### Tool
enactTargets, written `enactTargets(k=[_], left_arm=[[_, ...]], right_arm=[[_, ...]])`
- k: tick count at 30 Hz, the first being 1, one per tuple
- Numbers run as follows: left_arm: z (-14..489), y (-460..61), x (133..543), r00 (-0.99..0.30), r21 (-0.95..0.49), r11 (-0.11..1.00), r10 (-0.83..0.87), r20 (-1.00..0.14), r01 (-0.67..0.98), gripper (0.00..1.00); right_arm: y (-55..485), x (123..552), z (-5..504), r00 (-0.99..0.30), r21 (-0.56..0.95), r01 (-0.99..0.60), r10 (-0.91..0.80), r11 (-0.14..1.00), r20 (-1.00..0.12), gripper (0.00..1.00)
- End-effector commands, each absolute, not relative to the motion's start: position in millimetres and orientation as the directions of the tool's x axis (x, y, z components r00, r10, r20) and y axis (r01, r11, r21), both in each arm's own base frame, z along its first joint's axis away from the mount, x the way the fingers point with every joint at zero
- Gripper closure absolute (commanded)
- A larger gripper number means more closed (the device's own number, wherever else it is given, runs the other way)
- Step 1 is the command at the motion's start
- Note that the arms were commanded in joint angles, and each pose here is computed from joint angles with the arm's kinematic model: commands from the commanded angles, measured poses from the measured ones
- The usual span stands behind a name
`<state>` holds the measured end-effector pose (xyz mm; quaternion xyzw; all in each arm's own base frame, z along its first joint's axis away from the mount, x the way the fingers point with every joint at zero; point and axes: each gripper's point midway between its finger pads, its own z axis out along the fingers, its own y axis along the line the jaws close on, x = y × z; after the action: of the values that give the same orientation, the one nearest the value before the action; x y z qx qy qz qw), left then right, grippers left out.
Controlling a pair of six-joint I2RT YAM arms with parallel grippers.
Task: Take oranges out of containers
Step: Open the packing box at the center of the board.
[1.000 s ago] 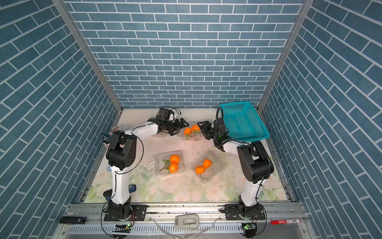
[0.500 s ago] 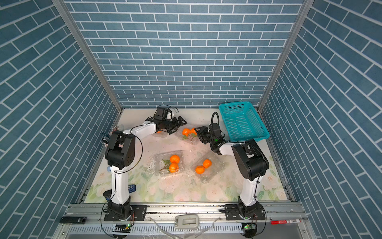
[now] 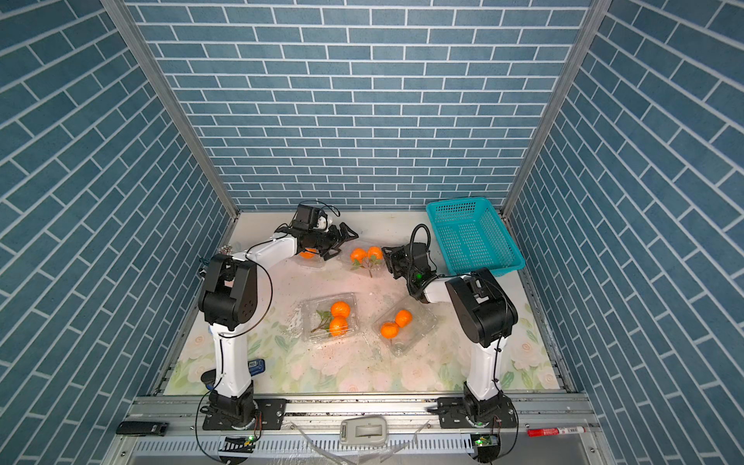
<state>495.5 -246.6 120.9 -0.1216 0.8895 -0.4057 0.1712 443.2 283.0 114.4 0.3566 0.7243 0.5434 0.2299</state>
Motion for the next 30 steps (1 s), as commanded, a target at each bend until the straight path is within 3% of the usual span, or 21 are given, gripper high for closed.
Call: enactTargets(k=[1,5,10,15,21,30], left_arm=[[156.3,-237.9,491.6,-0.902,-0.734,0.679,-0.332,-0.276,-0.026,0.01],[173.8,-230.1,486.0,-0.887,-0.729,0.683,-0.358,-0.291,-0.037,0.01],[184.5,-230.3,462.9,-0.854,-0.832,0.55,-0.463,-0.236,-0.068,0.01],[187.0,-227.6,441.2,-0.841,-0.849,0.524,-0.486,-0.237,-0.064,0.01],[166.0,-242.0,422.6,-0.849,-0.862,0.494,-0.499,-0.176,-0.111,0.01],[142.0,-243.5,431.6,-0.823,-0.868,0.456,-0.559,-0.105,-0.198,0.01]], right_arm=[[281.3,459.6,129.4,-0.573,0.962,0.266,0.812,0.057,0.11,0.71],[283.4,465.2,131.5,-0.559,0.958,0.285,0.815,0.013,0.156,0.72],[282.8,468.3,129.3,-0.532,0.946,0.322,0.822,-0.025,0.203,0.72],[281.9,477.7,127.5,-0.512,0.934,0.353,0.826,-0.046,0.234,0.72],[283.3,484.0,118.9,-0.503,0.917,0.393,0.82,-0.064,0.273,0.73],[286.8,487.7,125.8,-0.52,0.928,0.359,0.804,-0.098,0.286,0.75]])
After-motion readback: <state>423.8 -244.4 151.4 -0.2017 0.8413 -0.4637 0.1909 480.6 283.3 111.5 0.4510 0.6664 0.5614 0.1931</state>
